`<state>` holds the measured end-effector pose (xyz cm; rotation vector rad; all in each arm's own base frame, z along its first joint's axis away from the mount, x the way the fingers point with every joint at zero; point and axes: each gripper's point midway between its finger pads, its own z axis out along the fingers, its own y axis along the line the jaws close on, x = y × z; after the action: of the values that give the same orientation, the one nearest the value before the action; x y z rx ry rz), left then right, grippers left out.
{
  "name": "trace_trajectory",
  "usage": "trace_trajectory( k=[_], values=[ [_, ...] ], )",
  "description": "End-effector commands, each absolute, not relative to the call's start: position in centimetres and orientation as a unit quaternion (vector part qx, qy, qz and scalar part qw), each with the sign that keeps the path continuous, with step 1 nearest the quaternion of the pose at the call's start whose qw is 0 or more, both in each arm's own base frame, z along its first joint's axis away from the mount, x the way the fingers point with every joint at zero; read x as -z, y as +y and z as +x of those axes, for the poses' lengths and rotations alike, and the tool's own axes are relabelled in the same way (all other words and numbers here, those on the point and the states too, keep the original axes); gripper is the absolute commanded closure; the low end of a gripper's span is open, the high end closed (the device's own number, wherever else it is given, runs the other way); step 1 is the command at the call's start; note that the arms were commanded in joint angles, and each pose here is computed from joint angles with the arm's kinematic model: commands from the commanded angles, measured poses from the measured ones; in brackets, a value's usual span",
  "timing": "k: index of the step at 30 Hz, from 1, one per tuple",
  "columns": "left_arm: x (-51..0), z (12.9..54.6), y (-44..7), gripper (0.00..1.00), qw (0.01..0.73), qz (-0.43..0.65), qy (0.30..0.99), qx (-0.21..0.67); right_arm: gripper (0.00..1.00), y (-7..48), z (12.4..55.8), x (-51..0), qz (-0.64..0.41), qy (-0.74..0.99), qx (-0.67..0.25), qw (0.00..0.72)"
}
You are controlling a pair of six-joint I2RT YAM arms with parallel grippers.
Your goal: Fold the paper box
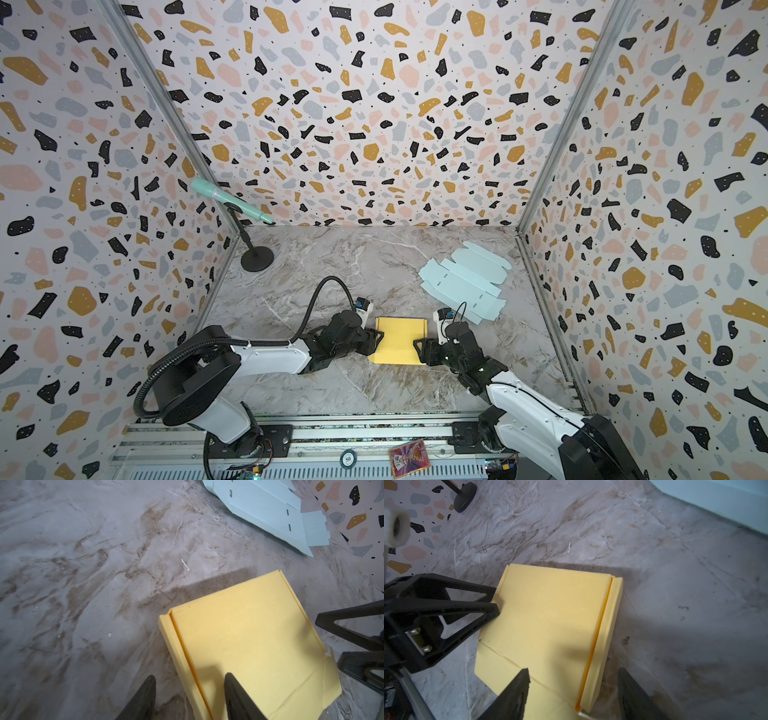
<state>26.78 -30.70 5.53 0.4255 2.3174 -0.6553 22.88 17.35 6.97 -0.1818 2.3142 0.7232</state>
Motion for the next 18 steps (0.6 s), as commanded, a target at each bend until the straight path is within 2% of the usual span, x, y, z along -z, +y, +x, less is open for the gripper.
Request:
trace_trajectory(
  k=[1, 11, 18],
  values=[
    [-5.6, 26.7, -30.4, 0.46, 0.341, 0.16, 0.89, 0.256, 0.34, 17.9, 24.1, -7.9, -0.081, 0.885, -0.276, 0.367],
    [-5.5, 26.8, -29.8, 0.5, 0.343, 0.152, 0.891, 0.256, 0.41, 20.9, 24.5, -8.3, -0.128, 0.879, -0.279, 0.366],
    [-5.5, 27.0, -27.7, 0.56, 0.348, 0.132, 0.891, 0.261, 0.41, 23.4, 25.0, -8.4, -0.149, 0.872, -0.294, 0.362]
  ],
)
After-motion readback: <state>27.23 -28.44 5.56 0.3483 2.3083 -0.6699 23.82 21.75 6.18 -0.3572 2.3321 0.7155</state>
